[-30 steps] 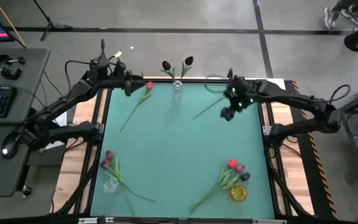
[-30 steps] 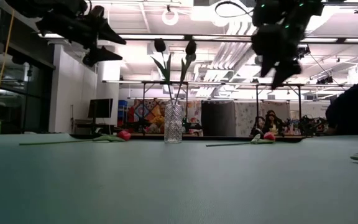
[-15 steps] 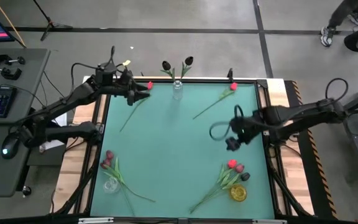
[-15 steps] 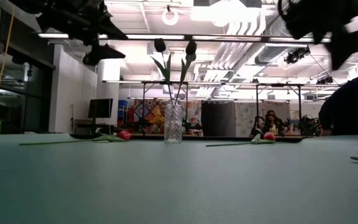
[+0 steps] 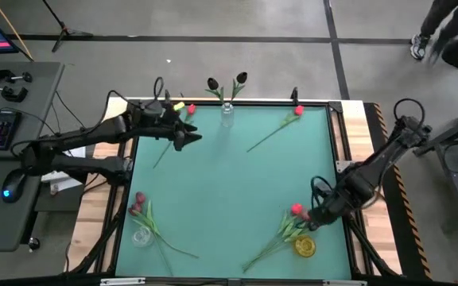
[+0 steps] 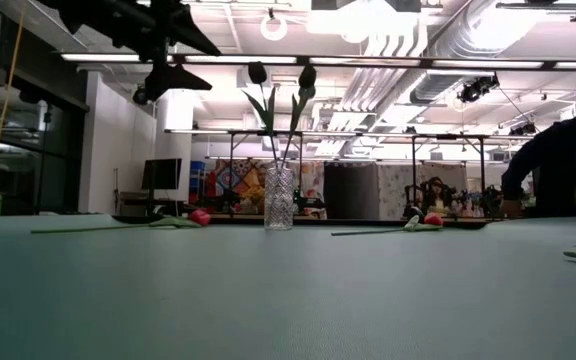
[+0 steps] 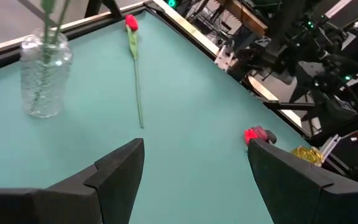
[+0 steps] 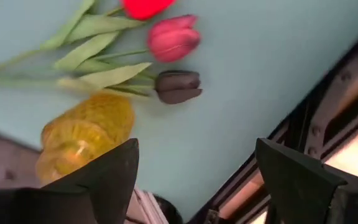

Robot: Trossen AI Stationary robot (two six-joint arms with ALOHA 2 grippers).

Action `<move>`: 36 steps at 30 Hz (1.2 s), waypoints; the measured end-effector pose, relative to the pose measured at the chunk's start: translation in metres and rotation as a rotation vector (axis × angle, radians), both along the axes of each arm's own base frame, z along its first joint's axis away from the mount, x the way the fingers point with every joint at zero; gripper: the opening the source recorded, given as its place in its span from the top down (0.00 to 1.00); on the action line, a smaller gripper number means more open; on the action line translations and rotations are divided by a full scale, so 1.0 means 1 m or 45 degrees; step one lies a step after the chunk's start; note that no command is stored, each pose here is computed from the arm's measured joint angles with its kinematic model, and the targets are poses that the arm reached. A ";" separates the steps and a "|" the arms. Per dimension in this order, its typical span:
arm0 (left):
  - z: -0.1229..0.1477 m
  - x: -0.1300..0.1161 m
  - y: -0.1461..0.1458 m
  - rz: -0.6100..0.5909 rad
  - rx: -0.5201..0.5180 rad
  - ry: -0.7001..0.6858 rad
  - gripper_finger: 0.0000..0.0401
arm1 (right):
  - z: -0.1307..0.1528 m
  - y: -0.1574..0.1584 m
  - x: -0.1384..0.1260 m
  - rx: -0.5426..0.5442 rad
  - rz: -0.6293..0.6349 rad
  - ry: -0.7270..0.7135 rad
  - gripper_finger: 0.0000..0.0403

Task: Sort flowers into vase by color
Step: Put the black tulip into the top transparent vase

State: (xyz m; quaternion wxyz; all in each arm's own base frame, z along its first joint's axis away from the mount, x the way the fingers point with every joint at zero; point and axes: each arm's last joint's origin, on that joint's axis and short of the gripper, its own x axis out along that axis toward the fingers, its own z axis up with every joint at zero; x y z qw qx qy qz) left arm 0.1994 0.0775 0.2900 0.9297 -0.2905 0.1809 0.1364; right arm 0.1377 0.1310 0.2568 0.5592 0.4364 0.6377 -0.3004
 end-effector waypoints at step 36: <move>0.000 0.004 -0.011 -0.013 -0.006 0.007 0.31 | -0.094 0.040 0.041 -0.470 -0.515 0.301 0.23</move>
